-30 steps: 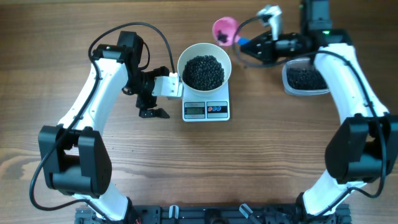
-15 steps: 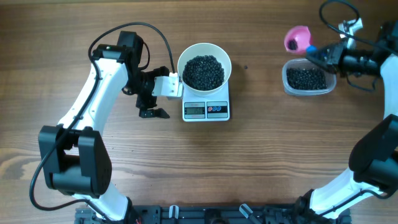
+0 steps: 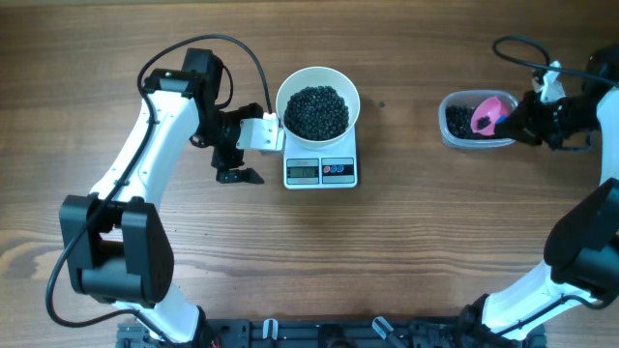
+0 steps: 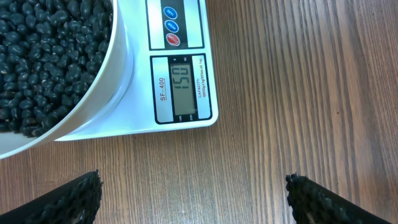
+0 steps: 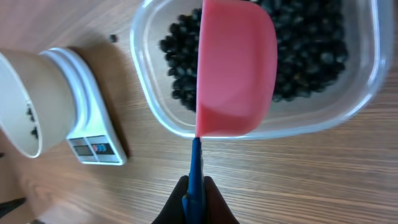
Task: Scoop item into bowl and weigh 150g on scale
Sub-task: 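Carry the scoop to the clear tub and set it inside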
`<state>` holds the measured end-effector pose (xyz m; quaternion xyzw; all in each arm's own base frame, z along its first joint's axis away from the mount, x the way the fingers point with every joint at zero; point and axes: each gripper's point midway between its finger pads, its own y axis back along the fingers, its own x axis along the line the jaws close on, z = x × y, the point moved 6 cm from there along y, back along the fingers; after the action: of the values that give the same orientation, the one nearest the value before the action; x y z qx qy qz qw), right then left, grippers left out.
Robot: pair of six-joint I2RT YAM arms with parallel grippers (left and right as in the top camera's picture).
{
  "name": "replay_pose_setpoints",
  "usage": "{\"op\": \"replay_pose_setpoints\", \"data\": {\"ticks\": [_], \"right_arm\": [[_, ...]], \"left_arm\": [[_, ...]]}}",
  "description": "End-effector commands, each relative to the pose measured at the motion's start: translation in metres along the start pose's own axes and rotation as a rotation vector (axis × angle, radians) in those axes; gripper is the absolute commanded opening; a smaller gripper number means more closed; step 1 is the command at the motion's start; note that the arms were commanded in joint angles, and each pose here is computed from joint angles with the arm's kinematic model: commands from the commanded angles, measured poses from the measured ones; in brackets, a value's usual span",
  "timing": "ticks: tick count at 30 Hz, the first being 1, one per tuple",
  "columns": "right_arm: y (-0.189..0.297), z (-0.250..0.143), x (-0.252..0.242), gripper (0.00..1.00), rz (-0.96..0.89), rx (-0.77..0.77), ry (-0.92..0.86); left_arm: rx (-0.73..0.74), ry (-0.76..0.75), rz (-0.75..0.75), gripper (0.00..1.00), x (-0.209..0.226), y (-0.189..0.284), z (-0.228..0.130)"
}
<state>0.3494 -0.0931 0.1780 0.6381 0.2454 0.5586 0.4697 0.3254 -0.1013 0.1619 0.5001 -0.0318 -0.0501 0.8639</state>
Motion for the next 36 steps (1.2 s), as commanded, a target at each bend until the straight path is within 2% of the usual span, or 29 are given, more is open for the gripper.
{"op": "replay_pose_setpoints", "data": {"ticks": [1,8,9,11,12,17,18,21,23,25,31,33,36], "right_arm": [[0.004,0.002,0.016,0.04,-0.049,-0.026,-0.004],[-0.008,0.006,0.023,0.05,-0.214,-0.027,0.082],[-0.008,0.007,0.023,0.13,-0.215,-0.032,0.083],[-0.008,0.010,0.023,0.51,-0.215,-0.049,0.095],[-0.008,0.013,0.023,0.55,-0.216,-0.063,0.106],[-0.002,0.033,0.012,0.56,-0.336,-0.167,0.138],[0.000,0.038,0.012,0.54,-0.349,-0.193,0.147],[-0.002,0.043,0.021,0.43,-0.272,-0.217,0.165],[-0.006,0.038,0.033,0.42,-0.154,-0.195,0.168],[-0.006,0.034,0.033,0.51,-0.150,-0.170,0.157],[0.005,0.036,-0.002,0.56,-0.480,-0.180,0.125],[0.011,0.036,-0.013,0.60,-0.587,-0.182,0.115],[0.016,0.038,-0.019,0.63,-0.657,-0.199,0.112]], "left_arm": [[-0.001,0.003,-0.007,1.00,-0.001,-0.002,0.000],[-0.001,0.002,-0.007,1.00,-0.001,-0.002,0.000],[-0.001,0.003,-0.007,1.00,-0.001,-0.002,0.000],[-0.001,0.002,-0.007,1.00,-0.001,-0.002,0.000],[-0.001,0.002,-0.007,1.00,-0.001,-0.002,0.000],[-0.001,0.003,-0.007,1.00,-0.001,-0.002,0.000],[-0.001,0.002,-0.007,1.00,-0.001,-0.002,0.000],[-0.001,0.002,-0.007,1.00,-0.001,-0.002,0.000],[-0.001,0.002,-0.007,1.00,-0.001,-0.002,0.000],[-0.001,0.003,-0.007,1.00,-0.001,-0.002,0.000],[-0.001,0.002,-0.007,1.00,-0.001,-0.002,0.000],[-0.001,0.002,-0.007,1.00,-0.001,-0.002,0.000],[-0.001,0.002,-0.007,1.00,-0.001,-0.002,0.000]]}}
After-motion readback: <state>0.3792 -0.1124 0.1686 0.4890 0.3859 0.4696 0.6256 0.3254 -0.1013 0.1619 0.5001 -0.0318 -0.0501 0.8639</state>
